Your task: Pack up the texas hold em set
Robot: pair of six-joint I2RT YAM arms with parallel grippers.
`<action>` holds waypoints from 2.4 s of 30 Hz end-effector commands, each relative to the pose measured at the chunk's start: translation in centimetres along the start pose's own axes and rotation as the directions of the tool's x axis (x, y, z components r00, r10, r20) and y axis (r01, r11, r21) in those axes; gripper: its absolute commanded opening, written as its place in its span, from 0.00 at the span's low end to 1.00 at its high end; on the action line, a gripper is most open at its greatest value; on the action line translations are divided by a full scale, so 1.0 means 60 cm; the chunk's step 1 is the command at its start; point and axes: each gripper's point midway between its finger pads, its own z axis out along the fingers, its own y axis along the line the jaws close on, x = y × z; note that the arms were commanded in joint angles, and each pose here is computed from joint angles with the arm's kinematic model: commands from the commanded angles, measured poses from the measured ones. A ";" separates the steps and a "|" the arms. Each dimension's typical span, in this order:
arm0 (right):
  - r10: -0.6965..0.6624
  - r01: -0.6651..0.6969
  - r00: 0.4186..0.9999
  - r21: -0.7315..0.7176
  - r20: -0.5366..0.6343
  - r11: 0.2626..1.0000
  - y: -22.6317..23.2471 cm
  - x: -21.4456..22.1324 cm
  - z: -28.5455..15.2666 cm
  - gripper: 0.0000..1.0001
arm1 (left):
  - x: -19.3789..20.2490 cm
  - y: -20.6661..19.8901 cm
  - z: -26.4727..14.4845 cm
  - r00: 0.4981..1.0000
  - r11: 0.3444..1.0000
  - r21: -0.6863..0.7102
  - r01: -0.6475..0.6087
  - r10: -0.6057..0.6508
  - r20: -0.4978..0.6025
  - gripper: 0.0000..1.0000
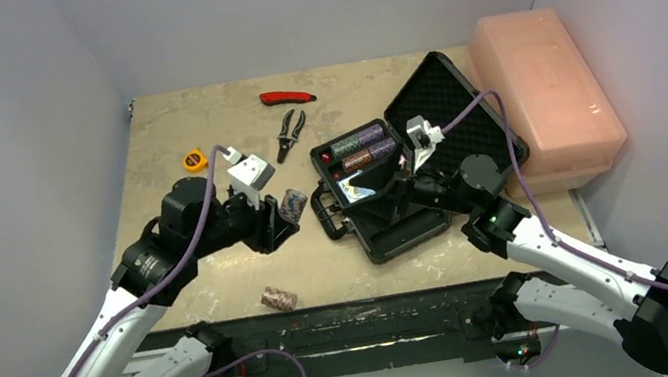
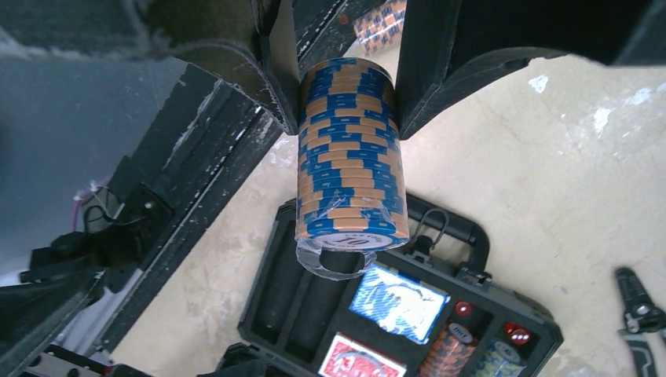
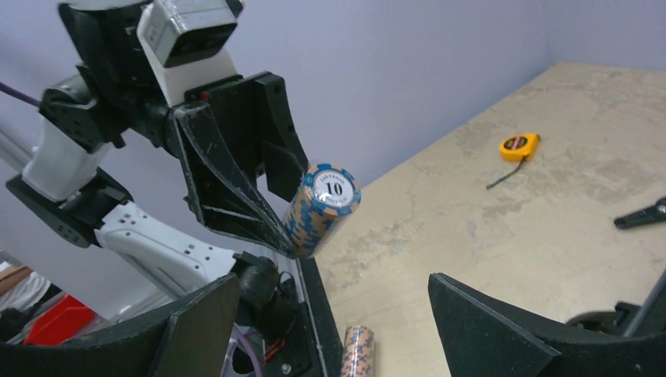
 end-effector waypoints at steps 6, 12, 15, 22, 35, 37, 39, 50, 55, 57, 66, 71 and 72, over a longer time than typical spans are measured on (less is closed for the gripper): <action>0.001 0.018 0.991 -0.136 0.137 0.991 0.054 -0.064 0.018 0.94 | -0.098 -0.085 -0.038 0.968 0.959 0.270 -0.081 0.011 0.251 0.00; 0.006 0.021 0.992 -0.203 0.128 0.979 0.083 -0.061 0.047 0.91 | -0.098 -0.109 -0.045 0.966 0.928 0.358 -0.102 0.007 0.257 0.00; -0.004 0.036 0.991 -0.241 0.131 0.970 0.106 -0.063 0.062 0.89 | -0.098 -0.115 -0.048 0.965 0.919 0.379 -0.107 0.004 0.263 0.00; 0.004 0.038 0.987 -0.265 0.158 0.964 0.125 -0.070 0.078 0.78 | -0.097 -0.114 -0.052 0.962 0.921 0.373 -0.108 0.003 0.273 0.00; 0.044 -0.007 0.991 -0.271 0.130 0.962 0.123 -0.058 0.105 0.64 | -0.099 -0.107 -0.050 0.961 0.930 0.354 -0.096 -0.006 0.277 0.00; 0.047 -0.011 0.991 -0.279 0.124 0.960 0.126 -0.056 0.109 0.62 | -0.099 -0.106 -0.049 0.961 0.931 0.353 -0.094 -0.007 0.276 0.00; 0.048 -0.011 0.992 -0.287 0.120 0.958 0.131 -0.055 0.112 0.59 | -0.100 -0.104 -0.049 0.961 0.933 0.347 -0.092 -0.009 0.278 0.00; 0.063 -0.036 0.995 -0.307 0.079 0.951 0.139 -0.037 0.126 0.22 | -0.101 -0.092 -0.049 0.959 0.946 0.314 -0.075 -0.018 0.282 0.00; 0.071 -0.046 0.995 -0.291 0.074 0.956 0.136 -0.035 0.127 0.00 | -0.101 -0.085 -0.048 0.959 0.955 0.291 -0.063 -0.023 0.282 0.02; 0.072 -0.047 0.994 -0.283 0.076 0.958 0.134 -0.036 0.127 0.00 | -0.101 -0.082 -0.048 0.959 0.958 0.281 -0.060 -0.023 0.282 0.08; 0.073 -0.050 0.992 -0.218 0.098 0.975 0.121 -0.044 0.120 0.00 | -0.096 -0.072 -0.048 0.961 0.967 0.251 -0.048 -0.024 0.277 0.60; 0.084 -0.073 0.987 -0.085 0.134 0.994 0.090 -0.059 0.114 0.00 | -0.095 -0.066 -0.049 0.959 0.972 0.228 -0.047 -0.020 0.284 0.80; 0.087 -0.081 0.986 -0.047 0.144 0.996 0.080 -0.063 0.112 0.00 | -0.094 -0.065 -0.050 0.958 0.973 0.224 -0.048 -0.019 0.286 0.83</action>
